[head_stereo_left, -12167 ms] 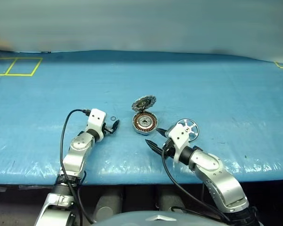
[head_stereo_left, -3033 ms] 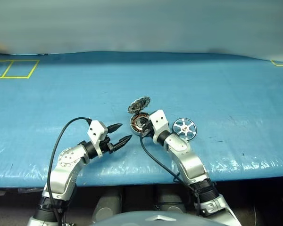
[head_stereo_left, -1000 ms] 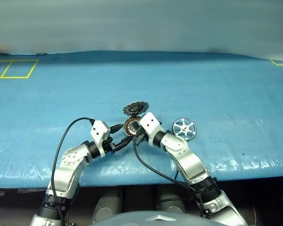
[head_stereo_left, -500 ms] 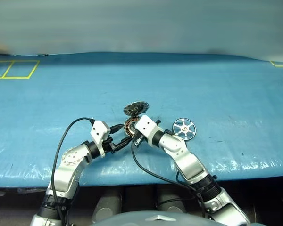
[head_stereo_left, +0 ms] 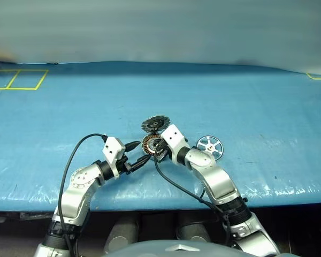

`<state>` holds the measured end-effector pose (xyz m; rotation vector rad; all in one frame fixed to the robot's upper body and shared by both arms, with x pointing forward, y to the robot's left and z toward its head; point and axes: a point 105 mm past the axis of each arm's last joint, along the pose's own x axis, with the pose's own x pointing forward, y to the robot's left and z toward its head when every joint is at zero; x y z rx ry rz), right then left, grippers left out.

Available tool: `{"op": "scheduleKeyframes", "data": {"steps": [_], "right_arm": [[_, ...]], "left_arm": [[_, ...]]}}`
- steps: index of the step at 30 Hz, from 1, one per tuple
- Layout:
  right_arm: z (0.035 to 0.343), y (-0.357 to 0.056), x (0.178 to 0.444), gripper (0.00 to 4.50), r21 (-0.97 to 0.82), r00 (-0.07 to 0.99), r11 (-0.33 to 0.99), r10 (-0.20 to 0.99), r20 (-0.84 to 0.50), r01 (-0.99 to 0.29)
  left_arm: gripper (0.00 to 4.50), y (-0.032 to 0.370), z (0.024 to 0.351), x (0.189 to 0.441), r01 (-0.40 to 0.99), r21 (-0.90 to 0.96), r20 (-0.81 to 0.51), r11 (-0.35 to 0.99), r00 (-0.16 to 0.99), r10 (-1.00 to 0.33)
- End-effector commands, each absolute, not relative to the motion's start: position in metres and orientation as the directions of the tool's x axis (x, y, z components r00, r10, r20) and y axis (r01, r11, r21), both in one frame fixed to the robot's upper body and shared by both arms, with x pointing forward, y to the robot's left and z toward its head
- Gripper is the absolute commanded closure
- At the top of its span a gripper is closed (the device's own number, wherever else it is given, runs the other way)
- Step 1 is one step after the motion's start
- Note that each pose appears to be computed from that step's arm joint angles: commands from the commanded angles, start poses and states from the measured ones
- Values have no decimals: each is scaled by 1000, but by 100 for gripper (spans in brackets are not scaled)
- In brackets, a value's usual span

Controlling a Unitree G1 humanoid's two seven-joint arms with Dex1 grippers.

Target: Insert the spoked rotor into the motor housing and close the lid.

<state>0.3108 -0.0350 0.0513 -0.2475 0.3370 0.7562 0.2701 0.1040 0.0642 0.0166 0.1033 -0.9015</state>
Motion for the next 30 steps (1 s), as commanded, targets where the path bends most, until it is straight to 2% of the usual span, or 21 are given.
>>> {"op": "scheduleKeyframes", "data": {"steps": [1,4,7,9,15,18,23,27,30], "right_arm": [[17,-47,302,448,-118,641,697,562,-523,-707],[29,-38,303,448,-163,659,672,598,-456,-722],[60,-24,301,448,-94,667,671,693,-273,-735],[74,-22,302,448,-70,676,677,713,-187,-733],[107,-28,295,448,-22,657,657,753,-35,-754],[116,-42,290,448,-74,654,650,755,-46,-756],[116,-78,289,448,-238,700,660,691,-181,-713],[120,-126,298,448,-441,787,654,540,-298,-615],[120,-148,295,385,-445,783,645,506,-361,-621]], "left_arm": [[116,103,71,272,787,-5,-75,617,615,-785],[116,103,71,272,786,-5,-74,618,616,-784],[116,103,71,272,784,-8,-74,621,619,-782],[116,103,71,272,784,-10,-73,621,619,-782],[116,101,74,270,789,-18,-58,614,612,-789],[116,98,79,270,799,-21,-35,601,600,-799],[116,88,91,264,838,-5,3,546,546,-838],[116,78,97,262,862,5,25,507,507,-862],[116,68,96,260,881,10,27,472,472,-881]]}}
